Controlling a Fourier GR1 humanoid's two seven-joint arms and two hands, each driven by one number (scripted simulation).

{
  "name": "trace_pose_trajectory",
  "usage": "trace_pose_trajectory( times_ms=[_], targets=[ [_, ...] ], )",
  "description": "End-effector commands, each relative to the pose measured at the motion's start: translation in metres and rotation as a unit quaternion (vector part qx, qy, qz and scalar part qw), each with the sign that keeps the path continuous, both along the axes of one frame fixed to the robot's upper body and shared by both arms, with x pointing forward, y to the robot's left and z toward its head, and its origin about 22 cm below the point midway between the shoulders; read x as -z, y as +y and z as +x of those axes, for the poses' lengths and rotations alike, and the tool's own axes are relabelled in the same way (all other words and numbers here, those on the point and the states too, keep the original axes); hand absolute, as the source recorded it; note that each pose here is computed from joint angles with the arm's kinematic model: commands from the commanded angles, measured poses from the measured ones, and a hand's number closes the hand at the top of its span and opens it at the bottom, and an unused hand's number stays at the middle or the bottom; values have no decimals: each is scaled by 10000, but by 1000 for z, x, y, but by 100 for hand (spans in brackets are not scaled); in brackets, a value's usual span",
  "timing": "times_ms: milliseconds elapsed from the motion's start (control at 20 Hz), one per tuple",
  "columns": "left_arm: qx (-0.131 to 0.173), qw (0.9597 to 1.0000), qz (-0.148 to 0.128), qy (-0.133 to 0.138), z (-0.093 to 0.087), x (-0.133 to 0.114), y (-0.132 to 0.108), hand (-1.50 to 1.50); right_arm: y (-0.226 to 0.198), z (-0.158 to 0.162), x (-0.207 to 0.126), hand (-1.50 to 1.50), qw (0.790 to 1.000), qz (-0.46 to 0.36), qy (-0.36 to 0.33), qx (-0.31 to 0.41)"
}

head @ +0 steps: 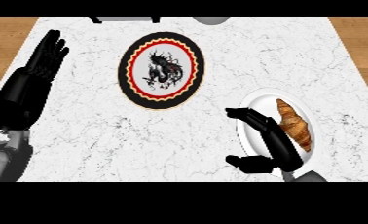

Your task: Pick the croissant from the plate and place it in the plate

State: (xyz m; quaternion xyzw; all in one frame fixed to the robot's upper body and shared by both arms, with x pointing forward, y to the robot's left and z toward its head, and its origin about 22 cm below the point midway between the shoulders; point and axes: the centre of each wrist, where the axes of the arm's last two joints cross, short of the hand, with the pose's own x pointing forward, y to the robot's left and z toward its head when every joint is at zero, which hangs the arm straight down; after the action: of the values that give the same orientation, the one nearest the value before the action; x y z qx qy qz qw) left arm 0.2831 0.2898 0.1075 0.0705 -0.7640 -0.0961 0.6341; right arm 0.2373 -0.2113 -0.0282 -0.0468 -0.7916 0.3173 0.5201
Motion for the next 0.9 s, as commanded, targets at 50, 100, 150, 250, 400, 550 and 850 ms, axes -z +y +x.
trace_pose_trajectory(
  times_ms=[50,100,150,250,400,550,850],
  targets=[
    [29,10000,5,-61,5,11,10,0,-27,-19,-1,-150,9977,92,-655,165],
    [76,9999,-73,-15,11,-10,5,0,-35,-11,-18,-150,9967,-142,-783,154],
    [84,9999,-77,-97,14,4,-9,0,-17,3,-37,-150,9958,-393,-735,377],
    [55,10000,23,68,7,4,-12,0,-30,1,-64,-150,9918,-845,-807,510],
    [10,10000,16,-5,8,5,-4,0,-43,6,-80,-150,9717,-2153,-505,827],
    [-61,10000,20,18,14,0,-5,0,-50,4,-94,-150,9424,-3161,-3,1094],
    [-56,10000,15,71,12,8,0,0,-49,-8,-118,-150,8674,-4735,1161,1002]
  ],
)
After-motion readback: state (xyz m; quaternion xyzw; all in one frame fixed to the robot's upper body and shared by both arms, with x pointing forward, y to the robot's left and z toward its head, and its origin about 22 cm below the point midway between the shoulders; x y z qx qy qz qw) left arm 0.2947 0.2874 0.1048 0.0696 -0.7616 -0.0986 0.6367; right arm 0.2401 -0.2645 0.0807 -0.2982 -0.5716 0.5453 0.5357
